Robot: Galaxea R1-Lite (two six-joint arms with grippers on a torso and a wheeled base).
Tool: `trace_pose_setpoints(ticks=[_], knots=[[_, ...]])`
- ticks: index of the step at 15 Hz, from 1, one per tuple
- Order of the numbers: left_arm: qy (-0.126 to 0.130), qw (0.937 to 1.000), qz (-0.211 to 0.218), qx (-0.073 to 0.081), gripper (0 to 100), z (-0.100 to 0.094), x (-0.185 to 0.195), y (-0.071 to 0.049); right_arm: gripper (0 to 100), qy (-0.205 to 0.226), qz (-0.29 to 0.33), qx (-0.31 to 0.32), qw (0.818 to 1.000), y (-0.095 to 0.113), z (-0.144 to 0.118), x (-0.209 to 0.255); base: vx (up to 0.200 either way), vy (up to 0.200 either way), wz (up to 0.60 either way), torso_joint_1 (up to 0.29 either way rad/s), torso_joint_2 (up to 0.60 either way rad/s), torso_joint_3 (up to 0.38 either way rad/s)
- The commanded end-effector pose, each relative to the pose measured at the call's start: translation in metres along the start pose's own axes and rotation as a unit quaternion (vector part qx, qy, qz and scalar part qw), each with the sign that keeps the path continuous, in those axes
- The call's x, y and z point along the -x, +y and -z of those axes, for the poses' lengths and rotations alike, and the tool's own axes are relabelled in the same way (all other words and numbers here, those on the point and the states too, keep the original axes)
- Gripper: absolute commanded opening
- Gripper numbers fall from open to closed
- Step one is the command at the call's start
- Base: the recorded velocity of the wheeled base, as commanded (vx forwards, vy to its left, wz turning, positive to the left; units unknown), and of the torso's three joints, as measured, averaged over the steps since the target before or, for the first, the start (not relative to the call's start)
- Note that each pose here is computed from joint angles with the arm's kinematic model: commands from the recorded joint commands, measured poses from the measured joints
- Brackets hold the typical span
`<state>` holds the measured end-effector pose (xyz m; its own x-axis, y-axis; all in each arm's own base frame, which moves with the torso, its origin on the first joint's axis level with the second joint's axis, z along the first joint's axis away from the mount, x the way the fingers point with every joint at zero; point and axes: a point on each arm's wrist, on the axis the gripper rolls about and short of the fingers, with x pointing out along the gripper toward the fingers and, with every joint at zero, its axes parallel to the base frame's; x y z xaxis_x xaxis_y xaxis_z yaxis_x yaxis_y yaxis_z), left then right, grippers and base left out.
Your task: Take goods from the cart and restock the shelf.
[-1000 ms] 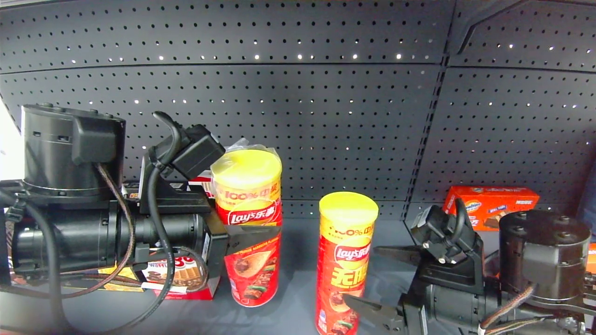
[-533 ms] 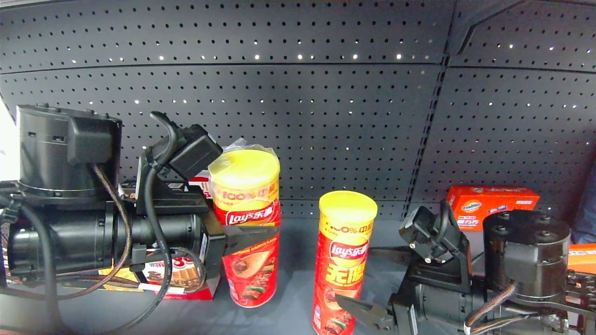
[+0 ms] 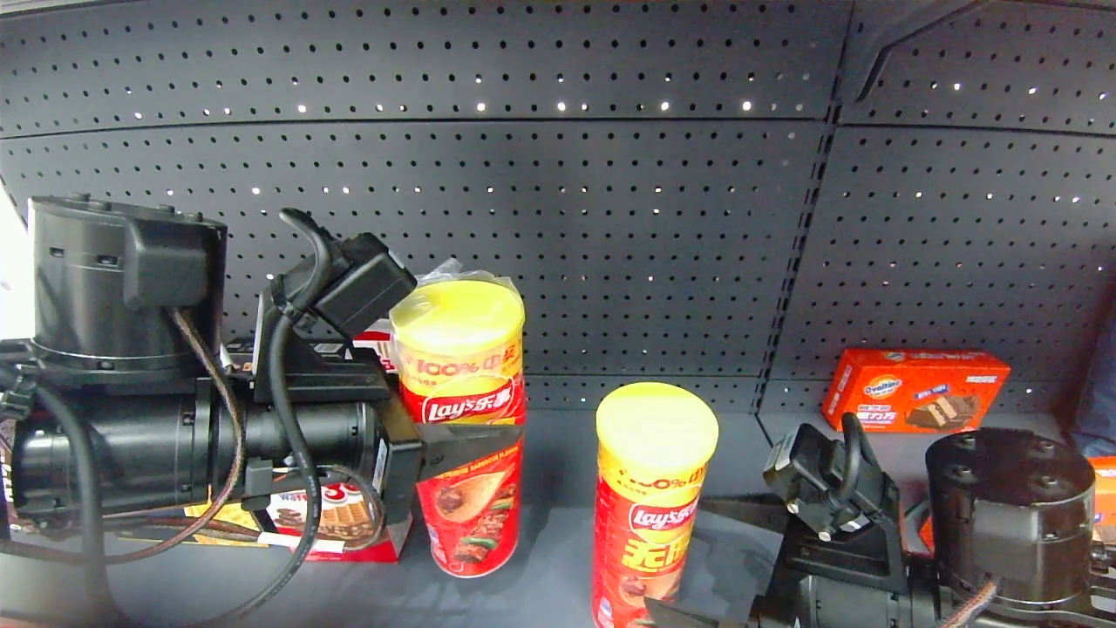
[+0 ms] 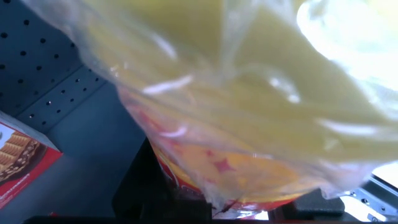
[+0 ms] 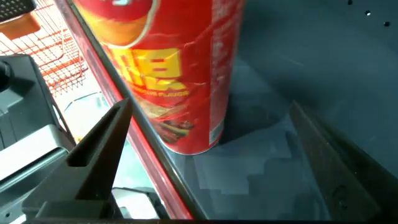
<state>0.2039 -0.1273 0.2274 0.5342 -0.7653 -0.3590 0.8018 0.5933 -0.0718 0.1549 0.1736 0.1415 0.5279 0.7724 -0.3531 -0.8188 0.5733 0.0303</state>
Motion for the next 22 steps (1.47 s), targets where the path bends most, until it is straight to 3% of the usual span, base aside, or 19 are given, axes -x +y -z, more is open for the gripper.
trace_pose_setpoints(ticks=[1,22], knots=[[0.0,1.0,-0.001,0.0,0,0.0,0.0,0.0,100,0.002,-0.008,0.002,1.0,0.003,0.001,-0.001,0.0,0.0,0.0,0.0,0.0,0.0],[-0.002,1.0,0.0,-0.001,0,-0.001,0.0,0.0,100,0.026,-0.002,-0.002,1.0,-0.003,0.002,-0.035,0.0,0.0,0.0,0.0,0.0,0.0]])
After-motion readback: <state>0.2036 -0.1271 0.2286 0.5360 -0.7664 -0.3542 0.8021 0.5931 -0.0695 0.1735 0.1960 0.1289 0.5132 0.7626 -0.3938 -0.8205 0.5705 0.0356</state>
